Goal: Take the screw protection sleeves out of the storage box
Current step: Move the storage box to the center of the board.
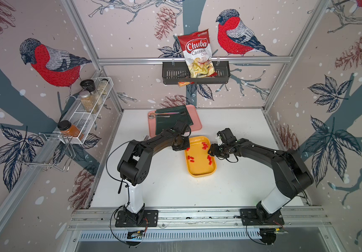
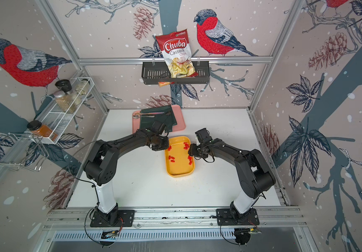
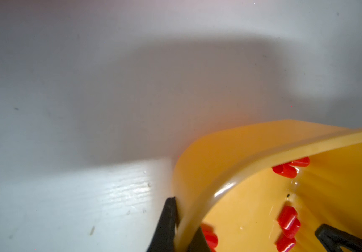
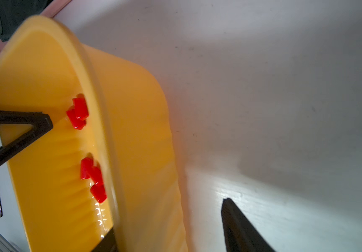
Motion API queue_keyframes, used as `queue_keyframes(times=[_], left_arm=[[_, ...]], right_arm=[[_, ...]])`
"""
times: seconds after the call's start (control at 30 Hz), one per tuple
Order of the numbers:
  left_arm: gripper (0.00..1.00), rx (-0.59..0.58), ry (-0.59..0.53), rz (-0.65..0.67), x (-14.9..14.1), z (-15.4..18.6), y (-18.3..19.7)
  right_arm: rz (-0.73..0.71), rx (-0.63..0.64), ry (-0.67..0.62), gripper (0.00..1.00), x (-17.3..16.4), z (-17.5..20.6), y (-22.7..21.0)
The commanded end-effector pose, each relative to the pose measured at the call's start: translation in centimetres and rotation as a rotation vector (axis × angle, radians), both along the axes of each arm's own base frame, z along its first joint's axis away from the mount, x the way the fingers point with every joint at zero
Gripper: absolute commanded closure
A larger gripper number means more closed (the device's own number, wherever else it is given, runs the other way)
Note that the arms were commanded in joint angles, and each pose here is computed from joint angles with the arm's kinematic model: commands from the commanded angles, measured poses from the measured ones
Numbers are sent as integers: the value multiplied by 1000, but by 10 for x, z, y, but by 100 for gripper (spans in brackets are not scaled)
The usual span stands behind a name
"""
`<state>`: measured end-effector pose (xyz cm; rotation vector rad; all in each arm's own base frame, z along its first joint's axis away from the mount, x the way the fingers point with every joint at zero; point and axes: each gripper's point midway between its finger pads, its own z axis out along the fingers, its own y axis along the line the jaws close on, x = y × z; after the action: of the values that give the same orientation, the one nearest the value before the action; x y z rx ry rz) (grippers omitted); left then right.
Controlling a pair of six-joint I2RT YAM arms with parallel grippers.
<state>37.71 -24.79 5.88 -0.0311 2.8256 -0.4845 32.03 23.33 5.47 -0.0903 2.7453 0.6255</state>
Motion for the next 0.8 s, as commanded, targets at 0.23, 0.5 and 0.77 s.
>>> queue_keyframes(times=[0.23,0.5,0.77], left_arm=[[86,169,0,-110,14,-13,17],[48,99,-33,-75,15,12,10],[37,-66,-124,35,7,66,14]], right_arm=[[18,20,53,35,4,3,13],[5,-41,-22,28,10,36,-6],[250,-142,-117,31,15,86,28]])
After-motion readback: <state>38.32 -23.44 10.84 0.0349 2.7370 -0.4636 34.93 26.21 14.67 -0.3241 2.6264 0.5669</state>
